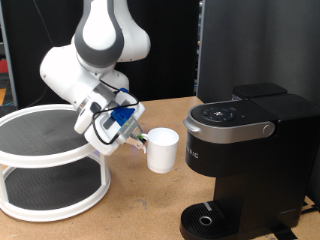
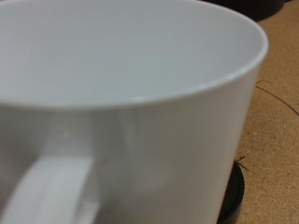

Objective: Make a cup of coffee with the keurig machine

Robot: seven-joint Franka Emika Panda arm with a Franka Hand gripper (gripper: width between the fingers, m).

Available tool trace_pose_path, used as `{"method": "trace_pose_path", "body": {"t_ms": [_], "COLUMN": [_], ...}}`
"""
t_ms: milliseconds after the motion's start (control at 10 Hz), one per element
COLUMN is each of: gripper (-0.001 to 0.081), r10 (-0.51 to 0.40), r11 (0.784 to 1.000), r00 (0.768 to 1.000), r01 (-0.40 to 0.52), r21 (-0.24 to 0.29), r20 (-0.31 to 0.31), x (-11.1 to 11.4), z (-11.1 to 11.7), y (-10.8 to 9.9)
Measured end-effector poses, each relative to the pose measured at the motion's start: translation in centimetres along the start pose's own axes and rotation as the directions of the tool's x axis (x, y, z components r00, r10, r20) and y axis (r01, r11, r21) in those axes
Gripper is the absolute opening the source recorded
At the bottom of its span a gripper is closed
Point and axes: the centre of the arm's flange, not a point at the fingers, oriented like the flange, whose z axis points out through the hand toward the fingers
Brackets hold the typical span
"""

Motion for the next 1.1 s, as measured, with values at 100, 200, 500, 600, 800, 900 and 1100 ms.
{"method": "trace_pose_path", "body": {"t_ms": [100, 200, 500, 600, 800, 900, 1100], "gripper": [0.0075, 0.0075, 0.0075, 0.0075, 0.0075, 0.0075, 0.0075], "r10": [0.002, 0.004, 0.006, 0.006, 0.008, 0.011, 0.014], "r11": [1.000, 1.000, 1.000, 1.000, 1.000, 0.999, 0.999], "r00": [1.000, 1.000, 1.000, 1.000, 0.999, 0.999, 0.999], "r01": [-0.002, -0.004, -0.006, -0.005, -0.007, -0.010, -0.012], "r21": [-0.008, -0.013, -0.021, -0.023, -0.030, -0.041, -0.046], "r20": [0.011, 0.017, 0.029, 0.030, 0.033, 0.037, 0.040], "x": [-0.3, -0.5, -1.1, -1.2, -1.4, -1.5, -1.4], "z": [0.6, 1.2, 2.4, 2.7, 3.1, 3.3, 3.7], "y": [0.2, 0.5, 1.1, 1.3, 1.6, 1.8, 1.8]}}
